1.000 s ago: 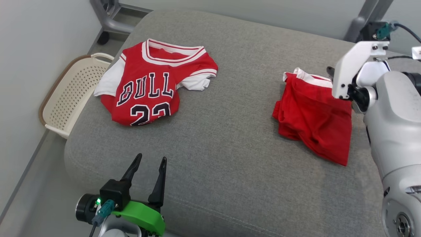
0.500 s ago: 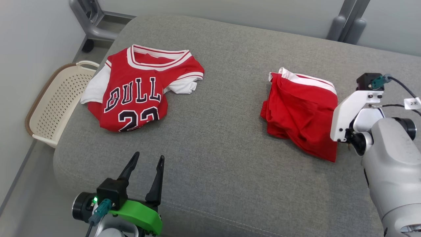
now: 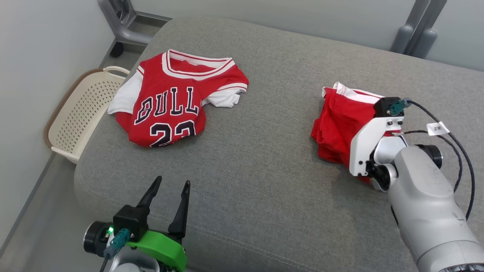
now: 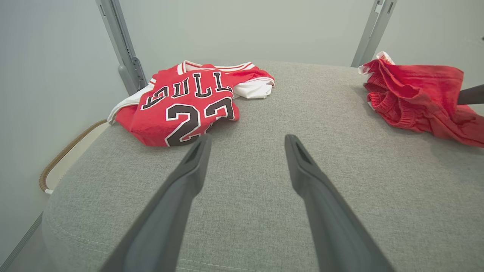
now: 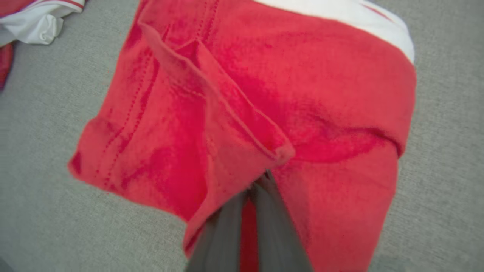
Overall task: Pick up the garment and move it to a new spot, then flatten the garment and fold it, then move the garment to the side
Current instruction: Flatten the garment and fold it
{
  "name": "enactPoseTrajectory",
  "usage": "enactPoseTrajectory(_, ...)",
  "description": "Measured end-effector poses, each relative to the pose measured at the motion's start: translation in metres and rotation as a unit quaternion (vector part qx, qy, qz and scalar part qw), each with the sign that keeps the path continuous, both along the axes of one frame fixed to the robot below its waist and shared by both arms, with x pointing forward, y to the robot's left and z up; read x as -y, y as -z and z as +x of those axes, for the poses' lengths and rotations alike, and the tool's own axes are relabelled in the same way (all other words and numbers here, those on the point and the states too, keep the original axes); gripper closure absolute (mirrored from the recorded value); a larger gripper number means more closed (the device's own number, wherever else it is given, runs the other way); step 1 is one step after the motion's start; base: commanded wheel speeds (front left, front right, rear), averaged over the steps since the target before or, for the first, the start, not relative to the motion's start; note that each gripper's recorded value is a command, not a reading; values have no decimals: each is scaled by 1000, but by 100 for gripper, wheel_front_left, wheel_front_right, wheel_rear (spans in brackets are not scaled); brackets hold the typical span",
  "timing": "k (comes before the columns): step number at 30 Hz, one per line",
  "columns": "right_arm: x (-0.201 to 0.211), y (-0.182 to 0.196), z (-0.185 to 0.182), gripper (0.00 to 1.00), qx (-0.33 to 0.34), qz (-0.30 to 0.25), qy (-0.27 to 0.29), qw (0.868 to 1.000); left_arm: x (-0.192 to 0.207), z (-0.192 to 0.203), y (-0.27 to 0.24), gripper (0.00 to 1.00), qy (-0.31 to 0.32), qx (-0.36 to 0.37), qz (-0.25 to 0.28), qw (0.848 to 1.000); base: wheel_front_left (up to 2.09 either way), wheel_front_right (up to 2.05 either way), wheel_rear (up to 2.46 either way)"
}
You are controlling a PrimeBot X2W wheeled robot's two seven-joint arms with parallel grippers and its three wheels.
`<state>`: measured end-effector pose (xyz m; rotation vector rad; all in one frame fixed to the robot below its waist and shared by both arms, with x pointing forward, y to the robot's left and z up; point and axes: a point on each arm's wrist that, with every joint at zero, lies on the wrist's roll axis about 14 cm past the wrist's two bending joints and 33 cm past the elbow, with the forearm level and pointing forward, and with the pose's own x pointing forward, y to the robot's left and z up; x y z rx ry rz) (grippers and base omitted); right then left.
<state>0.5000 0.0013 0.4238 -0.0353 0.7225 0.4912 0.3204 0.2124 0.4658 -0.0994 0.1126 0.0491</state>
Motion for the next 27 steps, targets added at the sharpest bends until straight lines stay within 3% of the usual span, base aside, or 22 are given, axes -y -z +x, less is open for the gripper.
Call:
enactPoseTrajectory(21, -82, 1, -52, 100, -34, 22, -119, 992, -17, -24, -5, 0, -31, 1, 2, 1000, 0, 0, 0)
enactPoseTrajectory(27, -105, -29, -52, 100, -6, 45, -153, 987, -20, -22, -7, 0, -37, 4, 2, 999, 0, 0, 0)
